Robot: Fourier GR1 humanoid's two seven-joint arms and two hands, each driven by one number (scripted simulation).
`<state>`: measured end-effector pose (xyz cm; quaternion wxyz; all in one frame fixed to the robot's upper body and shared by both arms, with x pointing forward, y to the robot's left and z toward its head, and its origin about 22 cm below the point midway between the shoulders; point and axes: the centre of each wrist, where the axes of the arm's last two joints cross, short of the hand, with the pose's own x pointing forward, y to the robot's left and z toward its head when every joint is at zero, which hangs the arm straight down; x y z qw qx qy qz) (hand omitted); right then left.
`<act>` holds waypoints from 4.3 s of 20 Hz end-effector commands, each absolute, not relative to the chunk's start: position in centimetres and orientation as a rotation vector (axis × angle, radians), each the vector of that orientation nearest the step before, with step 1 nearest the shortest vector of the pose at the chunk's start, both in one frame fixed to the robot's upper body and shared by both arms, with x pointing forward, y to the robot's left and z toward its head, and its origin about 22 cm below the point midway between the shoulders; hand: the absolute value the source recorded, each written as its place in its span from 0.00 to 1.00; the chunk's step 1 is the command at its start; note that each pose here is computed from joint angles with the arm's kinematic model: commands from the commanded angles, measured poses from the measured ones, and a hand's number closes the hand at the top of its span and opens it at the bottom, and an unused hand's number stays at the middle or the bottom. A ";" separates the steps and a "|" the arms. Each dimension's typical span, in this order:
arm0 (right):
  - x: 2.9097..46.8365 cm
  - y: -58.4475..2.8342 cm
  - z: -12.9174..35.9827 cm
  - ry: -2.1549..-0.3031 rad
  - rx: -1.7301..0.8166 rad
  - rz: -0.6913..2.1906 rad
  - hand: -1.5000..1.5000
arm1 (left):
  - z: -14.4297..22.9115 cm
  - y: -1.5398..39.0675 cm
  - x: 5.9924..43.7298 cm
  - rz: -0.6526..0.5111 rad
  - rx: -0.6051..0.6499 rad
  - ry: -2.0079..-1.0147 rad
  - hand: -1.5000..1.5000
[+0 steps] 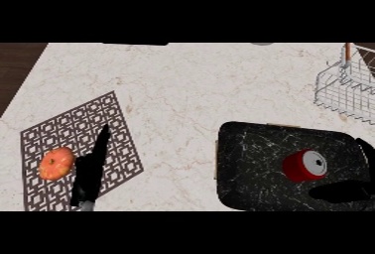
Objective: Pick the can from the tray and place it in the tiered basket
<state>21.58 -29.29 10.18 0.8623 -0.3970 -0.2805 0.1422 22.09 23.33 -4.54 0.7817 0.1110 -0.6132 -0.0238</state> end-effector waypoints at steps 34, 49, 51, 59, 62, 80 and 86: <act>27.8 -25.6 5.3 -0.415 -0.836 0.374 1.00 | -6.7 23.9 21.1 -0.022 0.261 -1.304 0.50; 23.5 -41.8 9.7 -0.942 -0.961 0.904 1.00 | -5.4 25.7 21.2 0.022 0.258 -1.278 0.50; 24.0 -44.2 13.0 -1.098 -0.919 0.766 1.00 | -6.0 26.2 20.2 0.044 0.308 -1.270 0.50; 21.4 -53.7 24.0 -1.468 -0.966 0.550 1.00 | -6.5 25.5 19.2 0.037 0.293 -1.272 0.50; 18.9 -56.7 26.3 -1.511 -1.029 0.576 1.00 | -6.8 25.8 19.3 0.009 0.293 -1.297 0.50; 23.9 -55.4 34.3 -1.430 -1.107 0.433 1.00 | -5.6 21.9 22.2 -0.071 0.211 -1.315 0.50; 28.1 -54.3 29.7 -1.439 -1.042 0.507 1.00 | -5.4 23.4 22.5 -0.066 0.223 -1.298 0.50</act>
